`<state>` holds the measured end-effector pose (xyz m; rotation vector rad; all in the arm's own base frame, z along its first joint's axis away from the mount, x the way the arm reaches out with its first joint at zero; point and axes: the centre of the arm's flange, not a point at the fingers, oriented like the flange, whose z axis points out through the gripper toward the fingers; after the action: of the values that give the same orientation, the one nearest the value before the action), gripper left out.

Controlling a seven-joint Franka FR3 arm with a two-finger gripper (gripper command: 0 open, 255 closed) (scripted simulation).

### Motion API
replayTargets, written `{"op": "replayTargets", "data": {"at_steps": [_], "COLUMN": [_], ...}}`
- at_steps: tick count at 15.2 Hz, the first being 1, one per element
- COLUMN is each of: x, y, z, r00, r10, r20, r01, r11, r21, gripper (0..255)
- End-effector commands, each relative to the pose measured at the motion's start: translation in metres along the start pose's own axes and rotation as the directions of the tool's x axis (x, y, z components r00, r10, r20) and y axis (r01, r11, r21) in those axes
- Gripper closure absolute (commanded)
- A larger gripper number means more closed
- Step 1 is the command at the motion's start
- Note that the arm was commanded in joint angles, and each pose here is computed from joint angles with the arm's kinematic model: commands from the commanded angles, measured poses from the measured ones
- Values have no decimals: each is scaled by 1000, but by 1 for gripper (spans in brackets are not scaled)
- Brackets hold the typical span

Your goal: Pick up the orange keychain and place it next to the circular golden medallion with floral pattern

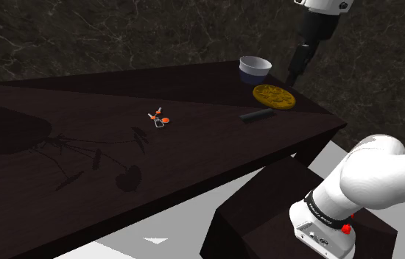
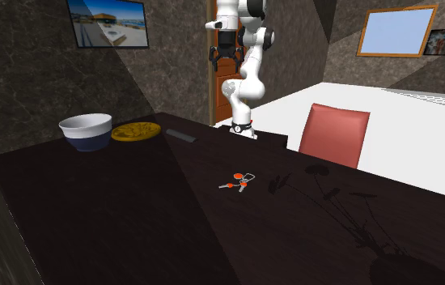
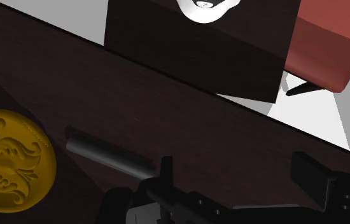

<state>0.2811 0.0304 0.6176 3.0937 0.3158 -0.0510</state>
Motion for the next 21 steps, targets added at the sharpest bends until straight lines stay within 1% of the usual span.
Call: {"op": "replayTargets", "data": {"at_steps": [1, 21], "x": [0, 223], "y": [0, -92], "z": [0, 114], "r00": [1000, 999], "r10": [0, 40], "r20": [0, 18], "r01": [0, -39], "r11": [1000, 999], "r21": [0, -5], "gripper": [0, 0]}}
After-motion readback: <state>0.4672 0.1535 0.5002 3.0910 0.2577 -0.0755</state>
